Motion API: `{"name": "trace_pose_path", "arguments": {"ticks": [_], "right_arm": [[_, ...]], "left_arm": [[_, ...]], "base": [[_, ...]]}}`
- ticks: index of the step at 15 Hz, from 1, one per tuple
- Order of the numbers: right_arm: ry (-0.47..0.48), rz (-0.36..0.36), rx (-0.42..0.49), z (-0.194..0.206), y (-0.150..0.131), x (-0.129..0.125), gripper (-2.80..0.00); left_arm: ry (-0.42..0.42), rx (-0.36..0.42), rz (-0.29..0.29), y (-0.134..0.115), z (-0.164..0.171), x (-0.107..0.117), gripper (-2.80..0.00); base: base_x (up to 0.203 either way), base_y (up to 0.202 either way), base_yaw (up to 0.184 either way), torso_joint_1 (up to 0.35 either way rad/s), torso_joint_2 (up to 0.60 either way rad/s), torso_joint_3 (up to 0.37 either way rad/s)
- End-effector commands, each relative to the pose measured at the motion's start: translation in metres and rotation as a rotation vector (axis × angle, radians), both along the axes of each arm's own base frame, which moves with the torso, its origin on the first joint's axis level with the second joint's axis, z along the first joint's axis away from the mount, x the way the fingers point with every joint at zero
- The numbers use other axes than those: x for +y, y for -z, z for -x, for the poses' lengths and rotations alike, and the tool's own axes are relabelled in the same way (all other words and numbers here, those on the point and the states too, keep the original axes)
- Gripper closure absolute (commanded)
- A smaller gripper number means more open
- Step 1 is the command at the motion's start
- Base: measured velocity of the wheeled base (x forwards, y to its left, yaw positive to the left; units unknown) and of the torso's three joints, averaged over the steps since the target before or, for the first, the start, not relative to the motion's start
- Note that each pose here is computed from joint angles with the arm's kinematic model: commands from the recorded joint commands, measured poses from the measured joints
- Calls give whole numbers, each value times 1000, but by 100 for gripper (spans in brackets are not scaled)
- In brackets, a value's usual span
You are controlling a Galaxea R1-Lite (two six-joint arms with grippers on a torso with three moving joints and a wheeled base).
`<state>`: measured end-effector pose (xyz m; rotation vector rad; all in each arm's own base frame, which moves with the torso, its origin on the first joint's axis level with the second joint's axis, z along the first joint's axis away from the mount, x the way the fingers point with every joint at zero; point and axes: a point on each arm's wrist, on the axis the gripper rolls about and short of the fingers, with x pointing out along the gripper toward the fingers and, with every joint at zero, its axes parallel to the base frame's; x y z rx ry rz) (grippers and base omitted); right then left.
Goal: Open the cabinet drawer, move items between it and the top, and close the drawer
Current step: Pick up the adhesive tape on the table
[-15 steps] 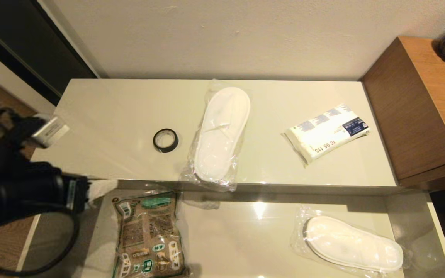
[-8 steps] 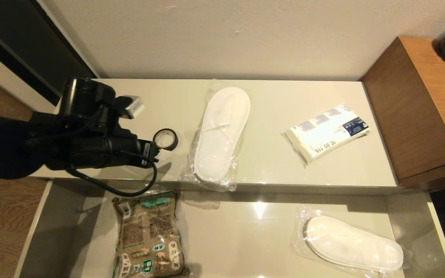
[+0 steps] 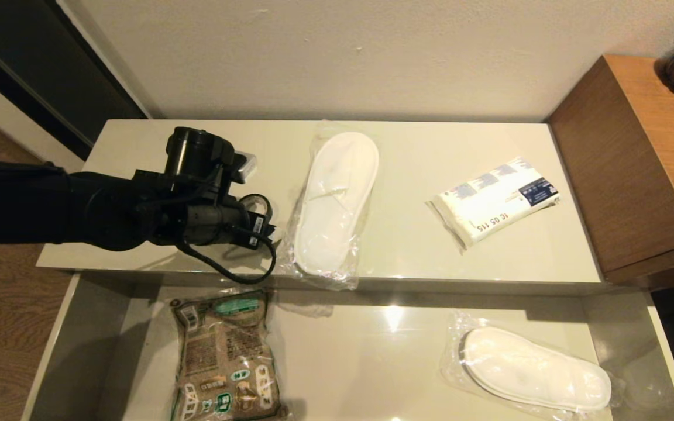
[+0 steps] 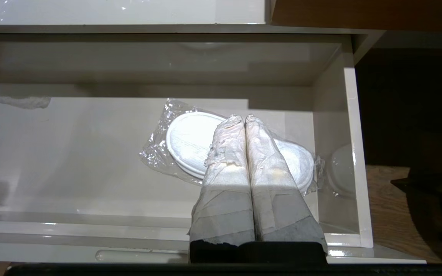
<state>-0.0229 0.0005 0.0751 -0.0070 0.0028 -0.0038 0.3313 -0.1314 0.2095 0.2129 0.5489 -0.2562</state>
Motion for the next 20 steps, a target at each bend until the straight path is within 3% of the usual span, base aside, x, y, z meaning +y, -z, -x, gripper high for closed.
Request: {"name": "trace_pose_path", "arguments": {"ticks": [1,7,12,19,20], "right_arm": [[-1,1,0,0,0,0,0],[-1,1,0,0,0,0,0],[-1,1,0,0,0,0,0],[-1,1,0,0,0,0,0],[-1,0,0,0,0,0,0]], "left_arm": [[-6,12,-9,5,-5,-1,-280],[-12,-12,11,-4,-3,0,-280],[-64,-120,14,-3,-15,-4,-280],[-57,-108,3,-2,-9,-3,-280],[-57,-100,0,0,-9,-2,0]], "base": [[0,0,0,0,0,0],[0,0,0,0,0,0],[0,0,0,0,0,0],[0,0,0,0,0,0],[0,0,0,0,0,0]]}}
